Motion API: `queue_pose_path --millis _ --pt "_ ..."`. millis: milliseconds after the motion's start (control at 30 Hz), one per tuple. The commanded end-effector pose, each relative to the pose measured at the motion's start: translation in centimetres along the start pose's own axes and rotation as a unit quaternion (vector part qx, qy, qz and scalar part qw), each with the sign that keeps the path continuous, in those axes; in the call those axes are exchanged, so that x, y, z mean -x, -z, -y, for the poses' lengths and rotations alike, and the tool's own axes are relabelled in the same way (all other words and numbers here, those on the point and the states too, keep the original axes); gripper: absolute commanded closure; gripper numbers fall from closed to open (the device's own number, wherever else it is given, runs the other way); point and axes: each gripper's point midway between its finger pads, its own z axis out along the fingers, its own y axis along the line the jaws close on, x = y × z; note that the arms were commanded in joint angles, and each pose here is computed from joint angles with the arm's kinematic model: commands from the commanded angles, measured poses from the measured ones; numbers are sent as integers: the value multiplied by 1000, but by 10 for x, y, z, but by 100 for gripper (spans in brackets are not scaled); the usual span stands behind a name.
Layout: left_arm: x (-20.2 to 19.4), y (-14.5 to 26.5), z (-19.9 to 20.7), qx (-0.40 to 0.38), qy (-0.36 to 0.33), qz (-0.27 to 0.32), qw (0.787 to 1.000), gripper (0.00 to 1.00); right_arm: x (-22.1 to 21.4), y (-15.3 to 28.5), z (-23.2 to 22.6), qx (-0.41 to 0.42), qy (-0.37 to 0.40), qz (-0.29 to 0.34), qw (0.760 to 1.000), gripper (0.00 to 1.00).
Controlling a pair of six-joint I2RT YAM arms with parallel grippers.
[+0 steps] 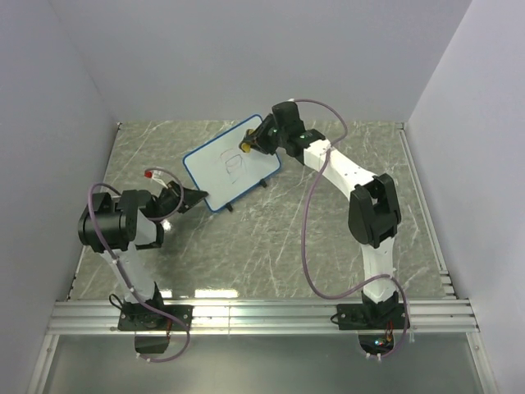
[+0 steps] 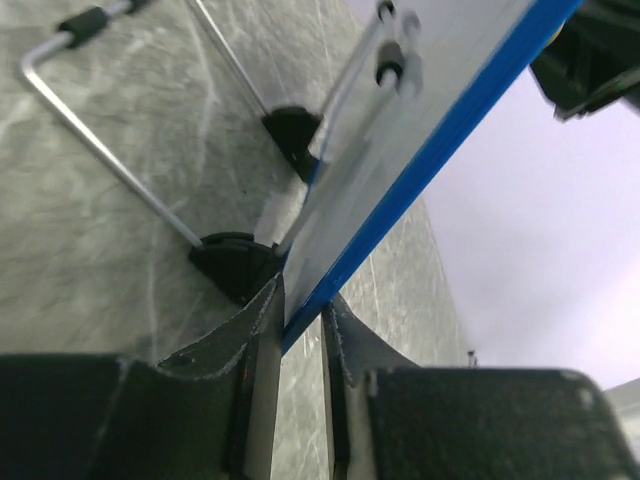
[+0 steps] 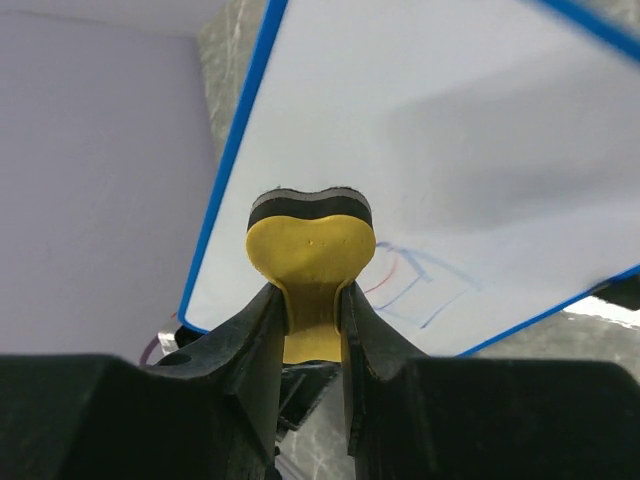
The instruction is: Erase the whiteboard
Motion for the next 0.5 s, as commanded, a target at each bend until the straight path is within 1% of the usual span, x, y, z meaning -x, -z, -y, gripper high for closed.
queue_pose_path --millis 0,33,67,100,133,167,200,233,300,333,400,467 --pt "26 -6 69 -134 -192 67 970 100 8 6 -39 53 13 30 998 100" --pt "25 -7 74 -133 -222 71 963 100 6 5 -44 59 13 31 998 100" --pt "17 -7 67 -113 -213 62 969 100 6 1 -44 60 12 32 998 100" --pt "20 -10 65 -96 -219 72 968 100 3 -1 -46 61 11 32 998 100" --pt "20 -11 72 -93 -234 70 965 100 5 -2 -53 68 14 37 997 100" --pt "5 -21 64 -74 -240 40 967 100 1 -9 -51 63 15 38 997 100" --pt "2 -25 64 -65 -250 33 966 100 3 -9 -58 71 17 43 996 100" --pt "0 -33 68 -47 -281 36 958 100 1 -12 -60 73 17 43 996 100" --pt "-7 -41 64 -20 -294 17 956 100 -4 -24 -55 70 7 38 997 100" --pt "-9 -45 68 -14 -310 19 950 100 -2 -27 -58 76 3 42 996 100" --pt "-11 -46 69 -12 -314 15 949 100 -5 -37 -51 71 -7 40 997 100" --pt "-10 -44 65 -1 -306 24 952 100 -8 -44 -49 73 -9 38 997 100"
